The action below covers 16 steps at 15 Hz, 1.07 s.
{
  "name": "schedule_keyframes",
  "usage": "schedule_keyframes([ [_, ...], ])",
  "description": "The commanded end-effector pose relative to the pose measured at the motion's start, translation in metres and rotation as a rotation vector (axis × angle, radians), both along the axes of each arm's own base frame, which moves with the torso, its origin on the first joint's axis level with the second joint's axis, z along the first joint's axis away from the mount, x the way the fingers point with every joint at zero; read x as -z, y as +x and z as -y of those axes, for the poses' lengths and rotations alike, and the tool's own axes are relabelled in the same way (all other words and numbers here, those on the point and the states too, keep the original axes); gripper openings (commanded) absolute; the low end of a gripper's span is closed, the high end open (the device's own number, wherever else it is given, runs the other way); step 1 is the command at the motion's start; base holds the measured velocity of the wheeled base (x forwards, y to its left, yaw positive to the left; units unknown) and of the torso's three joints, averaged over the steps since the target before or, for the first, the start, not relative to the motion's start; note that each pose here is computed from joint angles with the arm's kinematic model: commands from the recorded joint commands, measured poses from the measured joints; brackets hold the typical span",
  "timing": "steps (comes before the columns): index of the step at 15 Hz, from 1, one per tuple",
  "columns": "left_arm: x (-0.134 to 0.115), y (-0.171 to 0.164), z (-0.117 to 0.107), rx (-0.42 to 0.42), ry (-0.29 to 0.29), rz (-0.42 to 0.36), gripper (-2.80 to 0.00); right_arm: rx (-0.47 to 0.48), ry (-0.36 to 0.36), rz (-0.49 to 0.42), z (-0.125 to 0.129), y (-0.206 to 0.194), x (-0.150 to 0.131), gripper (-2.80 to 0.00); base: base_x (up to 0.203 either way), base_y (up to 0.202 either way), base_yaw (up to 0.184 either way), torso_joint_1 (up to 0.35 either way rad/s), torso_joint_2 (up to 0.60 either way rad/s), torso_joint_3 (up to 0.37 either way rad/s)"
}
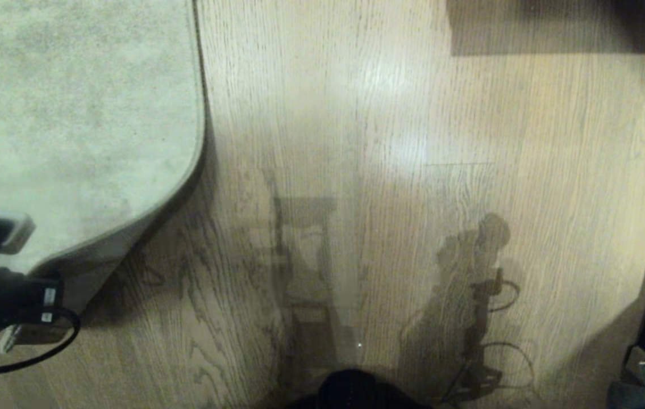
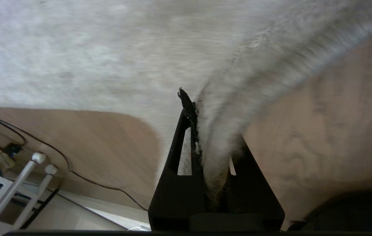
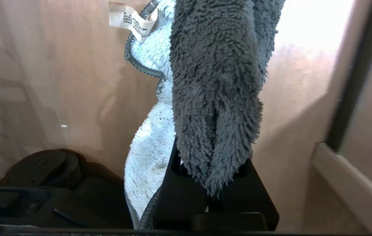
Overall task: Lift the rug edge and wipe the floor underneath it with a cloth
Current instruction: Lift up the carpet
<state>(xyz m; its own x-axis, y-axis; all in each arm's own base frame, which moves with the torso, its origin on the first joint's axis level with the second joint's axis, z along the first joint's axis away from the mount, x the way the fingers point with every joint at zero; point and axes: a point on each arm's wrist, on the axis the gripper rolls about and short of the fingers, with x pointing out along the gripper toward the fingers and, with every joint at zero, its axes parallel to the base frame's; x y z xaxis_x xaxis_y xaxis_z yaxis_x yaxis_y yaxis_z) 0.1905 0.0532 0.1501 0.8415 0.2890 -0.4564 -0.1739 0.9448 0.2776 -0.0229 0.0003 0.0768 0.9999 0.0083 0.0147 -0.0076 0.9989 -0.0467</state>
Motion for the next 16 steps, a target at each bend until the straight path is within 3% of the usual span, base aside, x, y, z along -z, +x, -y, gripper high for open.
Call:
schedule_keyframes([
  [1, 0.000, 0.000, 0.000, -0.002, 0.003, -0.002, -2.80, -0.001, -0.001, -0.001, 0.000, 0.000, 0.000, -2.80, 0.000, 0.196, 0.002, 0.002, 0.01, -0.002],
  [13, -0.001, 0.001, -0.001, 0.005, 0.003, 0.005, -2.80, -0.001, 0.000, -0.001, 0.000, 0.000, 0.000, -2.80, 0.000, 0.193, -0.002, 0.005, 0.00, 0.001],
  [16, -0.009, 0.006, -0.002, 0.038, 0.009, 0.034, -2.80, -0.001, -0.001, -0.001, 0.000, 0.000, 0.000, -2.80, 0.000, 0.084, -0.002, 0.002, 0.00, 0.000],
])
